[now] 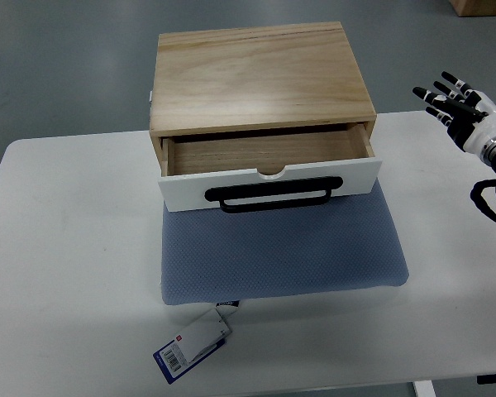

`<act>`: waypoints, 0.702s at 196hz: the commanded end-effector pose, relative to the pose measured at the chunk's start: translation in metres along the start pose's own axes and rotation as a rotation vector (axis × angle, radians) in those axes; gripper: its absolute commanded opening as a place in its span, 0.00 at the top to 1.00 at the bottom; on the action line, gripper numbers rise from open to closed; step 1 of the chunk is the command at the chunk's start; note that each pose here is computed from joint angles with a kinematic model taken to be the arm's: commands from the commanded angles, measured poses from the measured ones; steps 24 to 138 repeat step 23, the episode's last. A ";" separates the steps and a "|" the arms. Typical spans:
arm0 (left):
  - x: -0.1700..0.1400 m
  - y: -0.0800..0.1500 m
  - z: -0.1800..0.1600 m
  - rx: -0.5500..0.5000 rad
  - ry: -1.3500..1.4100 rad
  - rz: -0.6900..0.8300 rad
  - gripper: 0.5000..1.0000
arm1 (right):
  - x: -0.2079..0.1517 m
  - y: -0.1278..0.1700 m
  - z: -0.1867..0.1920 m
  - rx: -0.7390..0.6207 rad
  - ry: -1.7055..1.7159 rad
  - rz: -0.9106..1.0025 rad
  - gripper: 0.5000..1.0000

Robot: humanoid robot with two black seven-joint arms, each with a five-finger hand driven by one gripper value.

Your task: Open wood drawer with right hand

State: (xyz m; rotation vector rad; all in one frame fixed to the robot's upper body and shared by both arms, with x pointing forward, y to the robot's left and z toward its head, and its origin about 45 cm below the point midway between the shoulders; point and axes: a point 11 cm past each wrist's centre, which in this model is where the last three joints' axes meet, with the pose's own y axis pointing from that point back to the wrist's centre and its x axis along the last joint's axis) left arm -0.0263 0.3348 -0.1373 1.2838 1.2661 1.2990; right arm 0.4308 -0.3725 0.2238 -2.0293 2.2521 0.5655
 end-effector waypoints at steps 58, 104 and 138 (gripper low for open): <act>0.000 0.000 0.000 0.000 0.000 0.000 0.00 | -0.001 0.000 0.009 -0.015 -0.025 0.002 0.14; 0.000 0.000 0.000 0.000 0.000 0.000 0.00 | -0.001 0.000 0.009 -0.015 -0.025 0.002 0.14; 0.000 0.000 0.000 0.000 0.000 0.000 0.00 | -0.001 0.000 0.009 -0.015 -0.025 0.002 0.14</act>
